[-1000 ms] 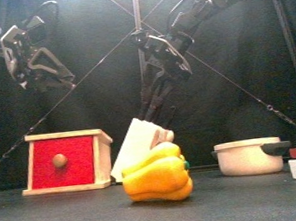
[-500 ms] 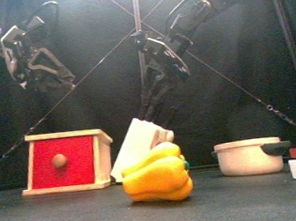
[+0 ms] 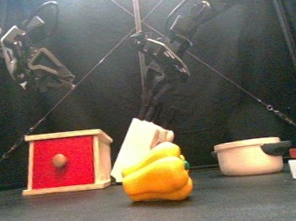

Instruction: Grab cleaver

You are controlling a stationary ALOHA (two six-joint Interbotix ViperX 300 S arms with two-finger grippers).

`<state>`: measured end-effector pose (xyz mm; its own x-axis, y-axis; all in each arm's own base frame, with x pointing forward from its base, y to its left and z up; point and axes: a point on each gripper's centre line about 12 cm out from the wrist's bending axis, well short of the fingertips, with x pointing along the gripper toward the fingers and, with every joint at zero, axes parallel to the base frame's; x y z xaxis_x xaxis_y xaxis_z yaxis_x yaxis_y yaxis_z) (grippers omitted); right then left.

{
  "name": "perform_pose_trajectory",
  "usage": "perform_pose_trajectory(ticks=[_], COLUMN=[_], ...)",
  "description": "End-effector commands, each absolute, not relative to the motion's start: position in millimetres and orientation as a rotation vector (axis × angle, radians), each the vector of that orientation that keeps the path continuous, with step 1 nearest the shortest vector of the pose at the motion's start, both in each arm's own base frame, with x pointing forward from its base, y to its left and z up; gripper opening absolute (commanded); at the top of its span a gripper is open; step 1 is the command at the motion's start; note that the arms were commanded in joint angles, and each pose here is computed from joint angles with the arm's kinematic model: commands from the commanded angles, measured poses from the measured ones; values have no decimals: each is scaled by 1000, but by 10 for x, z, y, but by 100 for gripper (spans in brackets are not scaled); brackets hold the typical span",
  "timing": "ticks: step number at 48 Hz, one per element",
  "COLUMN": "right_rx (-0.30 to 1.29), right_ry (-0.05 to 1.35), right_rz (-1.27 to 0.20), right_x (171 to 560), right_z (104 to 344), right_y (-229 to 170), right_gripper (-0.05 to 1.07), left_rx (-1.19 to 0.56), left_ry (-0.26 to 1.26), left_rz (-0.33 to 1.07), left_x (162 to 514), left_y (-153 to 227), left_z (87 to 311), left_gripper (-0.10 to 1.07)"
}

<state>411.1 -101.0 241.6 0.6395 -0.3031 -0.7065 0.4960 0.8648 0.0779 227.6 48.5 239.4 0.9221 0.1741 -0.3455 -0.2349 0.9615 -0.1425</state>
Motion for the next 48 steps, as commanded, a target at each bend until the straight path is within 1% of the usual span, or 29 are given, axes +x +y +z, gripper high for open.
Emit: perform_pose_trajectory(ticks=[1,7,14,33,48], right_rx=[282,283,284,284,285], right_ry=[700,700,699,698,702], right_rz=[-461,-461,-457,-453,-452], right_x=[4139,4139,4144,4148,4162], right_z=[2587,2586,2587,2588,2558], right_y=[-1039,-1038,-1024,-1010,-1005], right_gripper=[61,55,51,46,46], left_rx=[-185,-185,-184,-185,-185], left_ry=[326,324,325,326,327], left_rz=[210,210,211,211,210], left_x=[2293,2296,2295,2293,2291], left_y=[492,492,494,493,491], left_z=[2435,2441,2440,2434,2429], left_gripper=[74,74,74,74,74])
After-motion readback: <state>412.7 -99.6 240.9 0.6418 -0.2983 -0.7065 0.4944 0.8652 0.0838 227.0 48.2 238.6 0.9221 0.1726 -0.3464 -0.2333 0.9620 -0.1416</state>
